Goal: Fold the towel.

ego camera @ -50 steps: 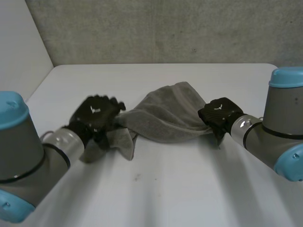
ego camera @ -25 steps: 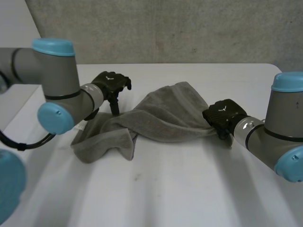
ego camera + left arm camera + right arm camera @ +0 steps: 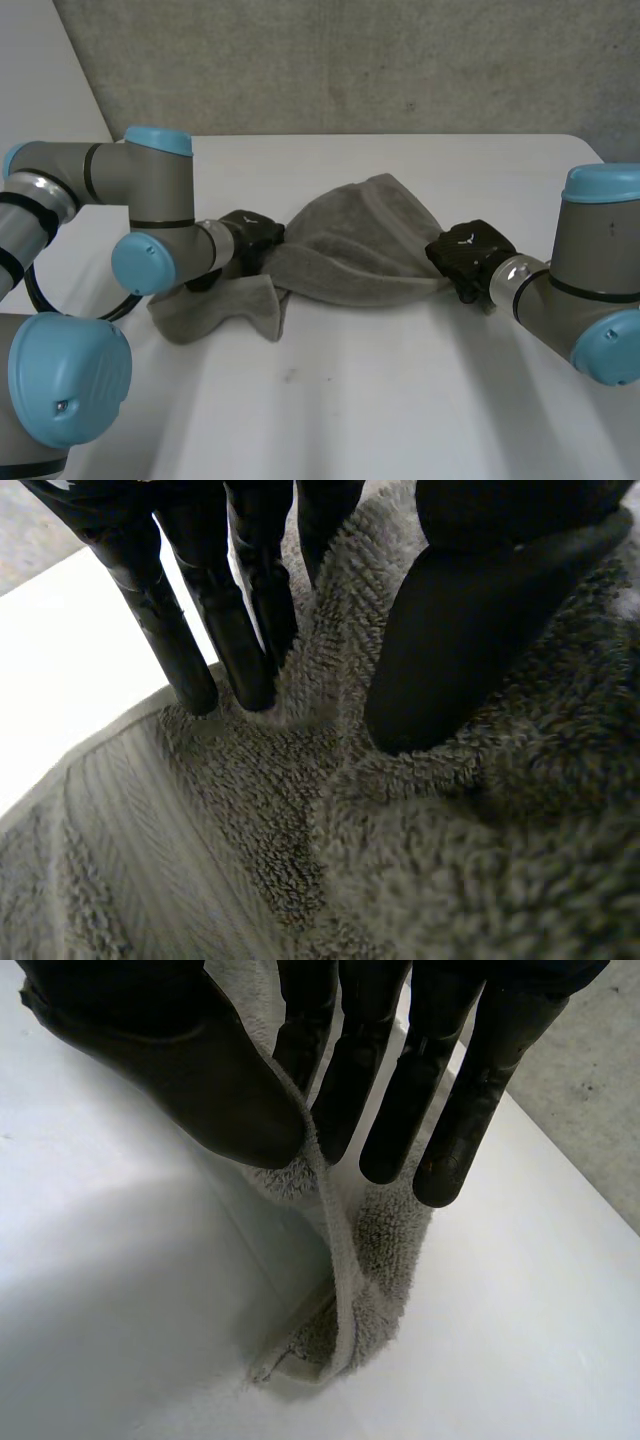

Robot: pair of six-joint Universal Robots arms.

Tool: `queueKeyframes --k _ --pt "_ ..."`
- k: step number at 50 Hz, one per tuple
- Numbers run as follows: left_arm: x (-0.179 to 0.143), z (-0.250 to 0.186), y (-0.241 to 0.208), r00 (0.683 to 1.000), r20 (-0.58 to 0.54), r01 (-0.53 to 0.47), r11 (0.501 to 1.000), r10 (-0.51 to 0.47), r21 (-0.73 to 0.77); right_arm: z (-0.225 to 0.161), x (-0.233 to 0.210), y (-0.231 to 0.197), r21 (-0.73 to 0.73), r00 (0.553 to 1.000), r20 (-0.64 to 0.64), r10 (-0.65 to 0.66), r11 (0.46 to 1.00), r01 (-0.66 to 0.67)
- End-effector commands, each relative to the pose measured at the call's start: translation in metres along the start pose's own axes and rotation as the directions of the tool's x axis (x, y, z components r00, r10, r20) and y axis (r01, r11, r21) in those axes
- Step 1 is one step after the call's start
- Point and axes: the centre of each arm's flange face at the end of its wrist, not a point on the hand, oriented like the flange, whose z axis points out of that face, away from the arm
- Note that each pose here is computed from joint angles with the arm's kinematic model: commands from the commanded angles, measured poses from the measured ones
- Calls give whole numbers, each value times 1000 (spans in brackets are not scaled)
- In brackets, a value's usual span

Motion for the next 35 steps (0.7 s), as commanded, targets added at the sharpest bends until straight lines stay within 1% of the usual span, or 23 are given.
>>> queueKeyframes --k 1,2,4,5,7,8,10,11,13,14,15,16,18,19,21,24,26,28,33,35 --pt "-8 -13 -20 999 39 -3 999 2 38 0 9 -10 29 1000 -28 -6 1000 7" --pt "-8 -13 -20 999 40 -3 999 2 38 0 9 -10 29 1000 -28 -6 1000 7" --pt "-15 -33 -43 996 84 -2 996 -5 89 -1 16 -21 56 998 -55 -9 998 12" --pt "-15 -33 -43 996 84 -2 996 -5 89 -1 17 -21 57 998 -55 -9 998 12" --pt "-20 -56 -69 993 111 13 987 -31 159 -6 26 -36 98 996 -86 -9 995 18" --pt "-20 -56 -69 993 111 13 987 -31 159 -6 26 -36 98 996 -87 -9 995 18" --pt "-22 -83 -92 989 118 59 972 -87 226 -17 37 -57 156 992 -127 -15 987 35" --pt "-22 -83 -93 989 118 59 972 -88 226 -17 37 -57 157 992 -127 -15 987 35" --pt "-24 -110 -110 984 118 97 956 -135 278 -34 48 -79 212 986 -167 -21 976 57" --pt "-24 -110 -111 984 118 97 955 -135 279 -34 48 -79 212 986 -167 -21 976 57" --pt "-23 -124 -118 982 118 103 949 -144 299 -44 53 -90 231 983 -180 -23 971 65" --pt "-23 -124 -118 982 118 103 948 -144 300 -44 53 -91 231 983 -180 -23 971 65" --pt "-22 -153 -130 981 123 99 937 -148 335 -66 62 -113 256 980 -199 -24 964 76" --pt "-22 -153 -130 981 123 99 937 -148 335 -66 62 -113 256 980 -199 -24 964 76" --pt "-21 -180 -139 980 134 88 926 -146 367 -87 71 -132 268 978 -209 -23 960 80" --pt "-20 -192 -143 979 139 85 920 -148 383 -97 76 -141 274 976 -218 -22 958 83" --pt "-19 -212 -148 978 148 76 910 -148 406 -116 89 -154 271 970 -244 -18 959 85" --pt "-18 -220 -149 977 149 77 910 -150 408 -124 95 -158 269 967 -253 -13 960 83" --pt "-14 -232 -144 978 141 93 924 -156 372 -140 103 -168 261 966 -259 -8 962 78" --pt "-10 -237 -139 978 135 105 934 -160 342 -145 100 -169 242 972 -236 -15 967 74"
